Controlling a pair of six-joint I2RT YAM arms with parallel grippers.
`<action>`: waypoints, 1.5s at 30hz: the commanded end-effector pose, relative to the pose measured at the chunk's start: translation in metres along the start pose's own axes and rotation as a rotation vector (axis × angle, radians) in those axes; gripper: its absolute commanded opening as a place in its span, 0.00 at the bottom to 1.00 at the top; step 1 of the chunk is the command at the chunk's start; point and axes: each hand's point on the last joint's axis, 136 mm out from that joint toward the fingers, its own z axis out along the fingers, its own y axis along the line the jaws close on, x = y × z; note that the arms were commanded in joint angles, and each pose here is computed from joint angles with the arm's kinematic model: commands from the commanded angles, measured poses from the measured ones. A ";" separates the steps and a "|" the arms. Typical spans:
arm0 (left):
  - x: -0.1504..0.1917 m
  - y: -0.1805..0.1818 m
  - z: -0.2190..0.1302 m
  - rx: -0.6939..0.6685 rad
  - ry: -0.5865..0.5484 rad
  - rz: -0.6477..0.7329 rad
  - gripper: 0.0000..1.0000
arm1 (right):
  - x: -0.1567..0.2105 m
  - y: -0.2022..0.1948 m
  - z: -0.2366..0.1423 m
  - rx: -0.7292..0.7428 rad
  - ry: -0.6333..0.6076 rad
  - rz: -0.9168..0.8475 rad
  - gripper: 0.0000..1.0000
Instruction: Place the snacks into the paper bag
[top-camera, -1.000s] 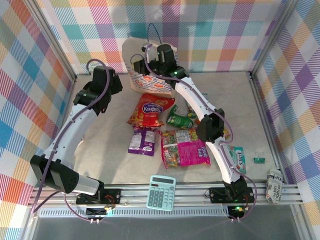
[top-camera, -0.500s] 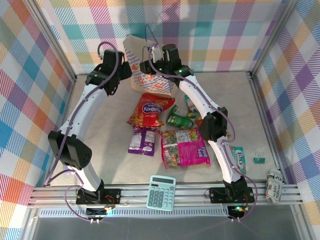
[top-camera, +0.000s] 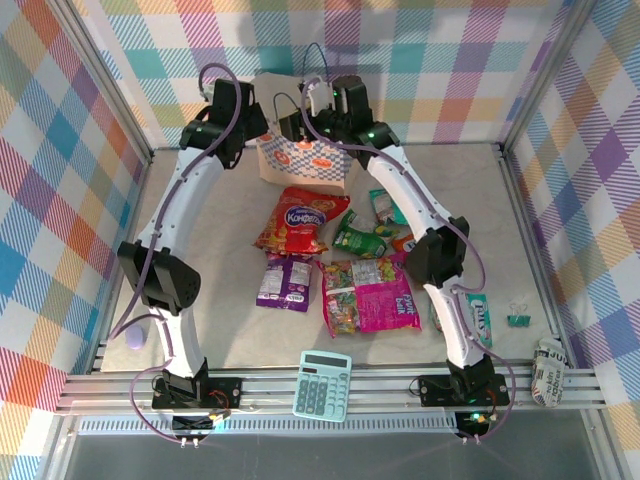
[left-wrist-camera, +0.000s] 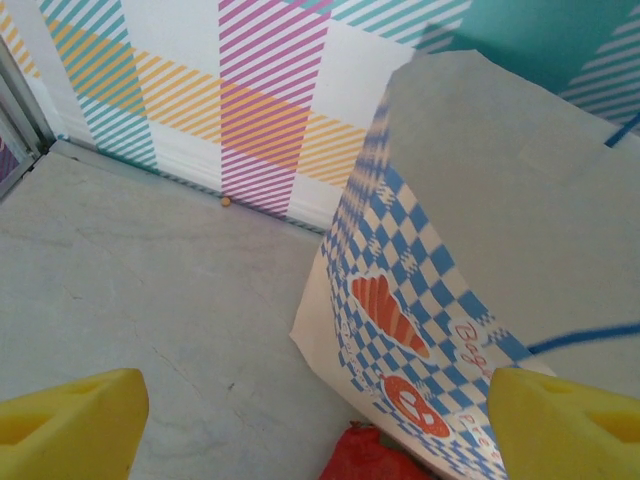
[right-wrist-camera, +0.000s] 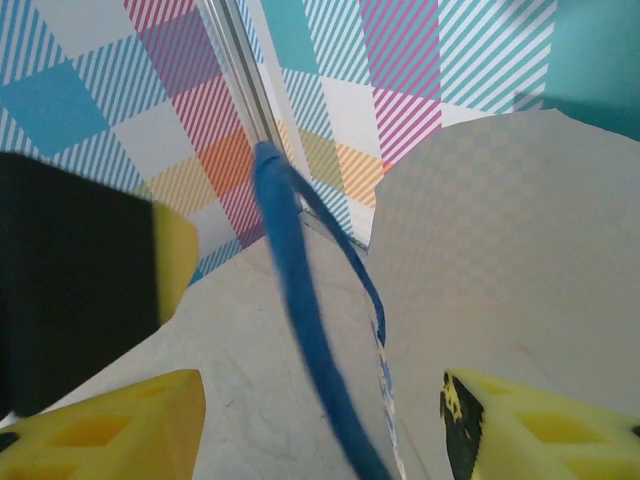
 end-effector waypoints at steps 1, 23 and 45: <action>-0.007 0.007 0.005 -0.017 -0.001 -0.049 0.87 | -0.018 0.009 -0.023 0.022 -0.010 -0.066 0.65; -0.011 -0.031 0.077 0.191 0.036 -0.226 0.86 | -0.011 -0.013 -0.131 0.241 0.009 -0.157 0.67; 0.009 -0.034 0.107 0.186 0.086 -0.313 0.82 | 0.014 -0.026 -0.170 0.333 -0.010 -0.144 0.69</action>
